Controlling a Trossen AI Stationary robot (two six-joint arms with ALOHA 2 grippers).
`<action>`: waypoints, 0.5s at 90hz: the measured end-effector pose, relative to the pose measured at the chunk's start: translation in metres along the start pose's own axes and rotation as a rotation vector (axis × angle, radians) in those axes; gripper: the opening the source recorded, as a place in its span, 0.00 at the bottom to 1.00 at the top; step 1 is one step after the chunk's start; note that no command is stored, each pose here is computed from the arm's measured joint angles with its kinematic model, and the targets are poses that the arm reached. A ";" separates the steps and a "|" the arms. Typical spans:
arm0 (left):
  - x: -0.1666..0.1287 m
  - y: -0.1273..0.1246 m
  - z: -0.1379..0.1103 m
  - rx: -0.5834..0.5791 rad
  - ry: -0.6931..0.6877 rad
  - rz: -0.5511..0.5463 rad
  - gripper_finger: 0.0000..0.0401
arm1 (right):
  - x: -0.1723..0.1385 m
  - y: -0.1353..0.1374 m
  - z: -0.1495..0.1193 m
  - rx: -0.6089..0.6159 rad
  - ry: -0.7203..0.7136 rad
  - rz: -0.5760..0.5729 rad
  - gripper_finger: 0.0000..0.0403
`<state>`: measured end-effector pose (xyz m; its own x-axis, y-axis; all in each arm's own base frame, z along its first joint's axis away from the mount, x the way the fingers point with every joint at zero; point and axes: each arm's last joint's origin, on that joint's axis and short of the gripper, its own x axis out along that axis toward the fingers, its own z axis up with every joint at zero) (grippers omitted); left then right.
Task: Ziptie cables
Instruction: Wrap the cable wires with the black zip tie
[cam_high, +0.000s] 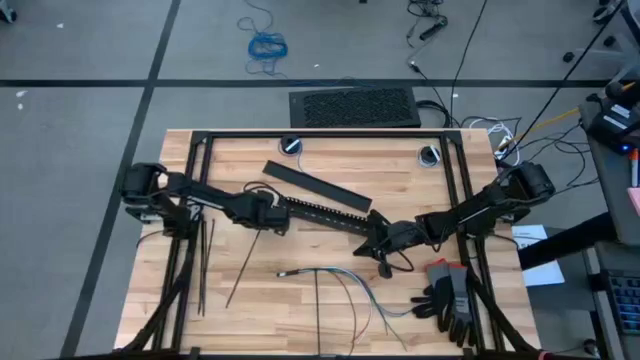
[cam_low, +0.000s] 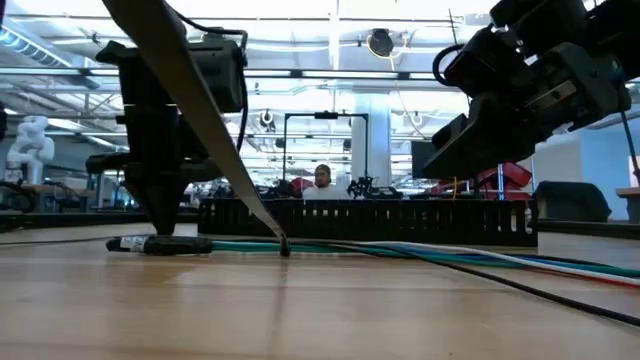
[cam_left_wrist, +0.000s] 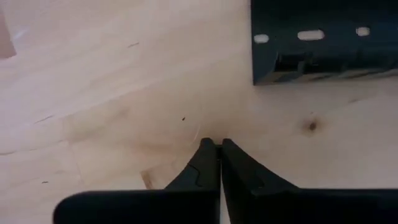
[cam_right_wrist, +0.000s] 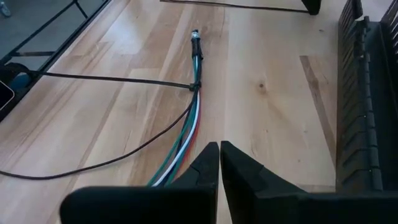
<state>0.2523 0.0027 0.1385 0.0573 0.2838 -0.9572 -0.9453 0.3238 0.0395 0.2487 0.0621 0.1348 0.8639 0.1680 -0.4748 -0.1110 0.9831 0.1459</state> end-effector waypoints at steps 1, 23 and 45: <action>0.000 0.000 0.000 0.000 0.000 0.000 0.02 | 0.000 0.000 0.000 0.000 0.001 0.000 0.02; -0.011 -0.007 0.003 0.011 -0.006 -0.008 0.01 | 0.000 0.000 0.000 0.003 0.004 -0.001 0.02; -0.022 -0.014 0.004 0.031 -0.017 -0.019 0.02 | 0.000 0.000 -0.001 0.003 0.010 -0.002 0.02</action>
<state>0.2657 -0.0047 0.1605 0.0806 0.2922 -0.9529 -0.9334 0.3574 0.0307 0.2482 0.0620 0.1339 0.8590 0.1669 -0.4841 -0.1079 0.9832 0.1475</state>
